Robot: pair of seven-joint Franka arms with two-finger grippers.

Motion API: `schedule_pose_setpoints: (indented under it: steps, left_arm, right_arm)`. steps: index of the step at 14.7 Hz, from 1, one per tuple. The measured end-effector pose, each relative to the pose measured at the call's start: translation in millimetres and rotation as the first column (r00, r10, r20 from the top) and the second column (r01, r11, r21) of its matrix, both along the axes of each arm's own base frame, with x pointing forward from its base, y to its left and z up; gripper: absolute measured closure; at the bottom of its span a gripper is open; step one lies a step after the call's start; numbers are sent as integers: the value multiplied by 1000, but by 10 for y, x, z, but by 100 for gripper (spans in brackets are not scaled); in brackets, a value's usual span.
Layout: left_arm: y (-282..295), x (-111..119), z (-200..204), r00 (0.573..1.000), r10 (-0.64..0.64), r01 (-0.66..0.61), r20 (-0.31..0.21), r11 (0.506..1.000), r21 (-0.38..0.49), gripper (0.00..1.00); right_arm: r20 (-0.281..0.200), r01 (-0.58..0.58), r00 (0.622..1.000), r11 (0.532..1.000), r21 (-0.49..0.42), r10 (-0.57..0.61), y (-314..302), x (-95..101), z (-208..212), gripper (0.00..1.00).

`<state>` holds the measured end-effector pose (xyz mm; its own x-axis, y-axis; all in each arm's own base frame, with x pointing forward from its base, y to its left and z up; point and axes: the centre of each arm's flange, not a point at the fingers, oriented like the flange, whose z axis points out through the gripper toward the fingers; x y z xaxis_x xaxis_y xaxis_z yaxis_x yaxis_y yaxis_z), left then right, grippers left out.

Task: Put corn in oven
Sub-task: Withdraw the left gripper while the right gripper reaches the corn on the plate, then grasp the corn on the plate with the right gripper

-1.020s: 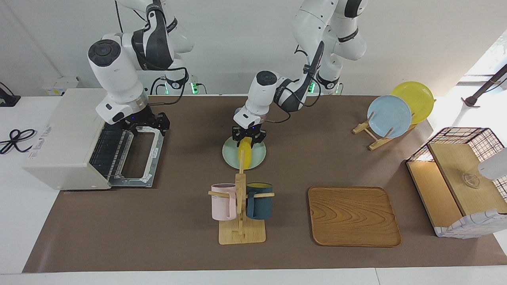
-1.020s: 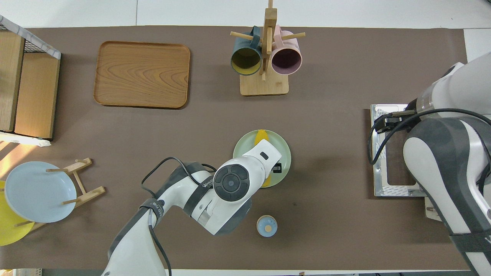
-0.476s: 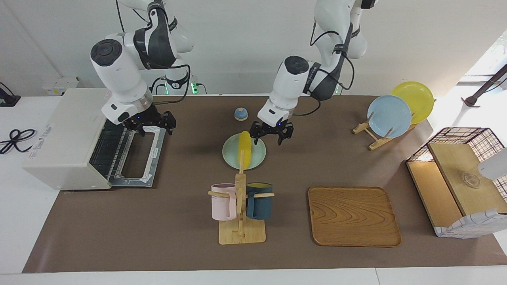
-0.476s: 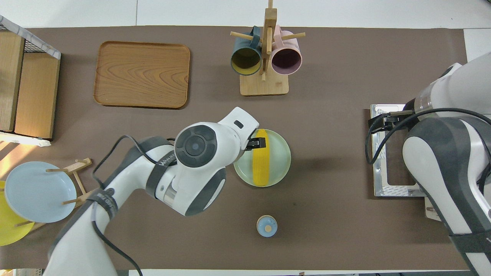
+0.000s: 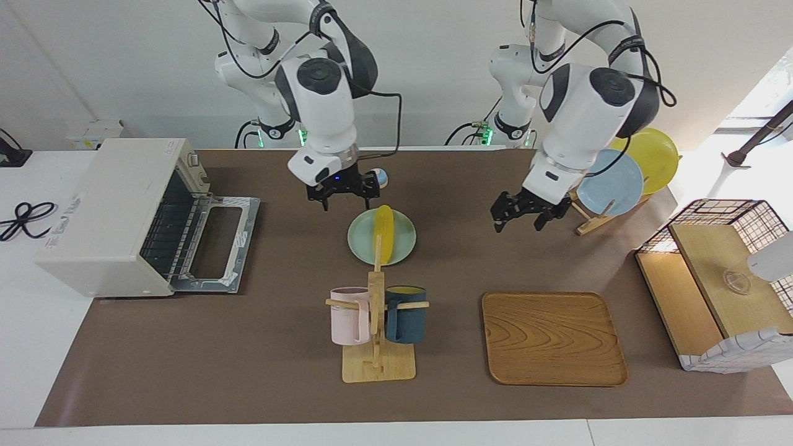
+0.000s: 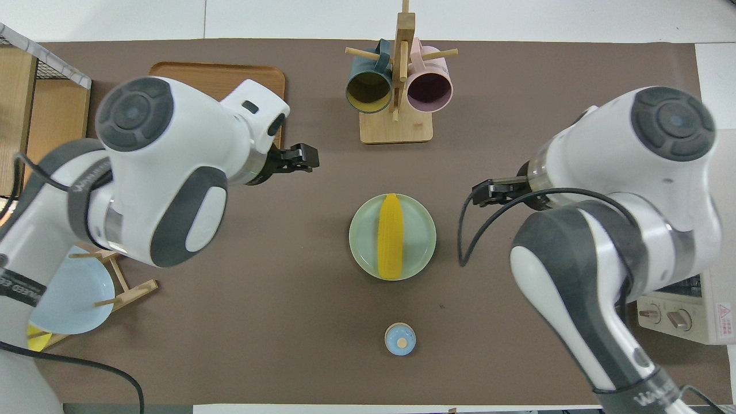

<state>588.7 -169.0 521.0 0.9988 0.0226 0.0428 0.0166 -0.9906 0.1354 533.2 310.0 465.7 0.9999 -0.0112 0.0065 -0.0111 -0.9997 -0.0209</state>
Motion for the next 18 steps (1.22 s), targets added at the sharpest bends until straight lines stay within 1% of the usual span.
schedule_pose_setpoints:
  steps: [2,5,6,7,8,9,10,11,12,13,14,15,17,18]
  left_arm:
    - [469,48,45,999,-41,41,-8,999,24,0]
    - [781,26,49,992,-119,122,-39,989,83,0]
    - [787,-1,62,989,-139,143,-51,985,93,0]
    - [756,-68,105,985,-155,162,-72,982,101,0]
    - [755,-106,135,984,-157,165,-83,981,101,0]
    - [758,-139,179,984,-157,165,-86,981,101,0]
    - [761,-167,227,985,-152,161,-84,982,102,0]
    - [765,-199,284,986,-145,153,-82,983,102,0]
    - [770,-244,344,987,-139,147,-84,984,103,0]
    - [775,-294,412,987,-135,144,-86,984,103,0]
    - [780,-345,483,987,-134,142,-86,984,104,0]
    - [778,-389,544,987,-133,142,-85,984,104,0]
    - [762,-437,622,988,-132,140,-74,985,105,0]
    - [761,-442,632,989,-132,139,-73,985,105,0]
  right_arm:
    - [10,6,1000,1000,1,-6,541,-41,-311,0]
    - [27,24,999,1000,6,-24,1080,-121,-869,0]
    - [23,26,999,1000,8,-26,1175,-147,-1033,4]
    - [14,17,1000,1000,7,-17,1275,-189,-1224,12]
    - [20,16,1000,1000,13,-17,1273,-195,-1271,12]
    - [24,16,1000,1000,17,-17,1260,-210,-1334,17]
    - [23,15,1000,1000,17,-16,1243,-235,-1407,28]
    - [21,14,1000,1000,16,-15,1228,-264,-1476,36]
    - [17,13,1000,1000,14,-14,1211,-291,-1536,36]
    - [13,13,1000,1000,10,-13,1197,-314,-1579,40]
    - [10,12,1000,1000,7,-12,1184,-334,-1603,40]
    - [12,11,1000,1000,8,-11,1174,-351,-1615,46]
    - [25,9,1000,1000,21,-10,1154,-390,-1660,51]
    - [24,9,1000,1000,20,-9,1140,-412,-1685,60]
